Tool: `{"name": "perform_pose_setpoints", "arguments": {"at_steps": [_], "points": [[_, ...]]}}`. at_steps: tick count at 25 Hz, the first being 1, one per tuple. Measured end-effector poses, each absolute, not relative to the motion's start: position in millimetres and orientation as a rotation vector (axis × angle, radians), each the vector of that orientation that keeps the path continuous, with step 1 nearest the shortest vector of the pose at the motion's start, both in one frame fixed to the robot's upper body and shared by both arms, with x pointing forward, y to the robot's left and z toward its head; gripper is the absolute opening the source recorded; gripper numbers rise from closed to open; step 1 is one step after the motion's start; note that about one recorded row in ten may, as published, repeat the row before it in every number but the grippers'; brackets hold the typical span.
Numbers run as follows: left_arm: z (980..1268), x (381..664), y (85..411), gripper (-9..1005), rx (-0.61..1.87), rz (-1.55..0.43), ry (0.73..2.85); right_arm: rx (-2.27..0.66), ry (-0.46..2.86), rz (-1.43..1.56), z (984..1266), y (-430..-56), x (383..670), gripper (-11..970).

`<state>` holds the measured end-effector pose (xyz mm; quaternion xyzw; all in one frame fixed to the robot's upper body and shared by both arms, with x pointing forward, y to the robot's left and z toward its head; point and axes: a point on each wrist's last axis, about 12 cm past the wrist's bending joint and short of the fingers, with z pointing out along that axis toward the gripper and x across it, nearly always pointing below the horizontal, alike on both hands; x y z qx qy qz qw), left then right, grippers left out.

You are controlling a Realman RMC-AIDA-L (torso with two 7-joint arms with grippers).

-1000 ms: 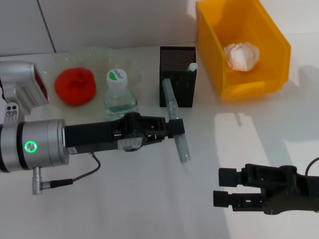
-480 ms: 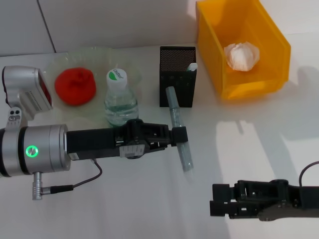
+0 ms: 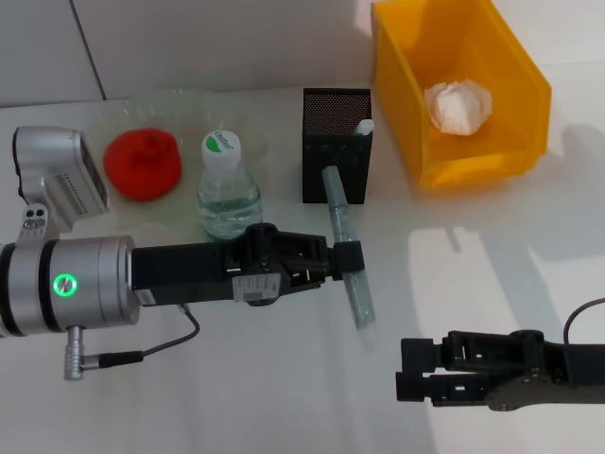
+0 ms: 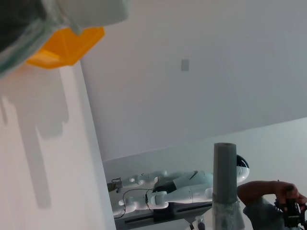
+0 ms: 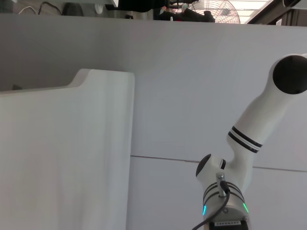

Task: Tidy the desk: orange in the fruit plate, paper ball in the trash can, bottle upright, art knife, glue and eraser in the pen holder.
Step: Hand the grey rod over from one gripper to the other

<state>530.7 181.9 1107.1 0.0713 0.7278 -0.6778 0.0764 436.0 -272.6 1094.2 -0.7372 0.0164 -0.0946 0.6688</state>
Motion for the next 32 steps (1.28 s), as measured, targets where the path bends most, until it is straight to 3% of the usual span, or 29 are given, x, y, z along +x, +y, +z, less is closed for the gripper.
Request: {"name": "perform_pose_setpoints", "arguments": {"at_steps": [32], "points": [[1109,530,175,134,0.237,-2.054,2.199,-1.610,-0.013,-0.261,1095,-265,455,831]]}}
